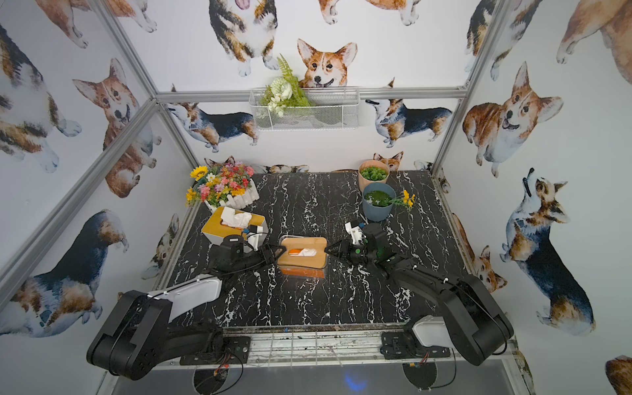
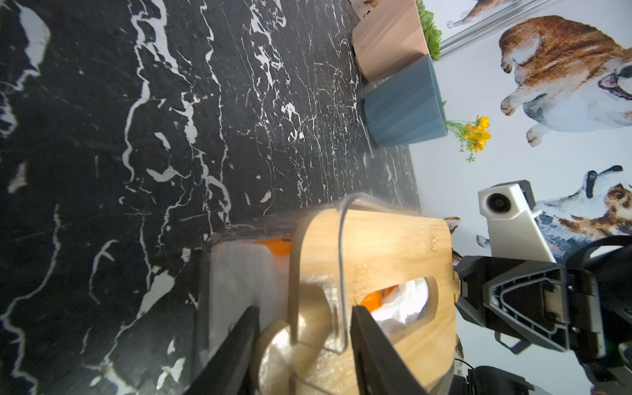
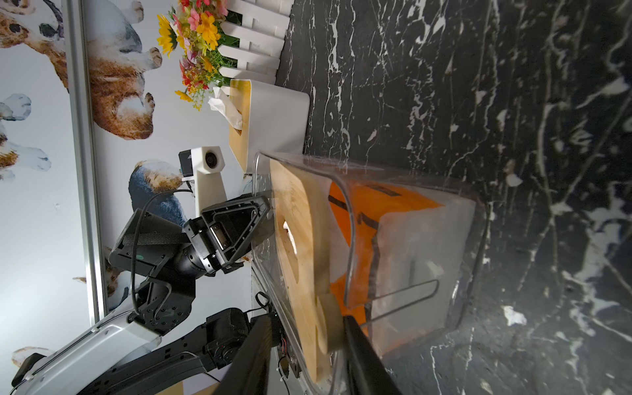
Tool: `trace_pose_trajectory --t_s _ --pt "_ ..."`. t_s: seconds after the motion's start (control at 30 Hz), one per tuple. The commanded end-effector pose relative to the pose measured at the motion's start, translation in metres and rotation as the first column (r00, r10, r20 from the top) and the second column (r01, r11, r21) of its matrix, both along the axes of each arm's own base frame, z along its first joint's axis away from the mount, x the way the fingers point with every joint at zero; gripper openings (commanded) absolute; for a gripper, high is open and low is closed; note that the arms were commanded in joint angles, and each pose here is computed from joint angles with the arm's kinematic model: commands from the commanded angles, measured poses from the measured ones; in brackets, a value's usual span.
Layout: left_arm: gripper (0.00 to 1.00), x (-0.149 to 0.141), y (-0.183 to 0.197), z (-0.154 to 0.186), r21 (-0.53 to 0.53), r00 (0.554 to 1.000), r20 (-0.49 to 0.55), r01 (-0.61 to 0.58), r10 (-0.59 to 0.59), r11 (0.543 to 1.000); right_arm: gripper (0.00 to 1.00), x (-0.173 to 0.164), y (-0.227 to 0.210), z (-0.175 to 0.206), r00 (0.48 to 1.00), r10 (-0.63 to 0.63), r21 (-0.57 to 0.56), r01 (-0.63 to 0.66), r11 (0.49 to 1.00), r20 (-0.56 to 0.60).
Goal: Put the tissue paper into the tissue box
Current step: Close the box lid on the tissue box.
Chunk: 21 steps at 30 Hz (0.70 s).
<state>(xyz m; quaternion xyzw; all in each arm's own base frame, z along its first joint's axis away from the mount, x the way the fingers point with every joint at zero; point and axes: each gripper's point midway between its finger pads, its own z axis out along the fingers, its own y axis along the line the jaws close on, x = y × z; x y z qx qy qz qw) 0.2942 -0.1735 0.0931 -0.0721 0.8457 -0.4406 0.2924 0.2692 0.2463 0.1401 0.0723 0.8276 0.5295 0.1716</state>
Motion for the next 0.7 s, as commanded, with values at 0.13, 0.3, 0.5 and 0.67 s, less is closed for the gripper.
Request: trace_pose_trajectory --t_s 0.13,0.3,0.5,0.67 --pt "0.48 0.0 -0.004 0.005 -0.009 0.999 0.017 0.03 -0.03 1.0 0.41 0.002 -0.006 -0.003 1.0 0.01 -0.018 -0.01 1.0 0.01" --pt "0.47 0.001 -0.005 0.007 -0.009 0.999 0.019 0.032 -0.032 0.999 0.42 0.008 -0.003 -0.006 1.0 0.023 -0.03 -0.023 0.999 0.002" --pt "0.47 0.002 -0.005 0.008 -0.004 0.999 0.023 0.034 -0.034 0.999 0.42 0.013 0.002 -0.004 0.999 0.033 -0.001 -0.033 0.999 -0.002" --pt "0.47 0.002 -0.004 0.006 -0.002 0.999 0.019 0.032 -0.032 0.999 0.42 0.016 0.005 -0.007 0.999 0.037 0.002 -0.037 0.999 -0.012"
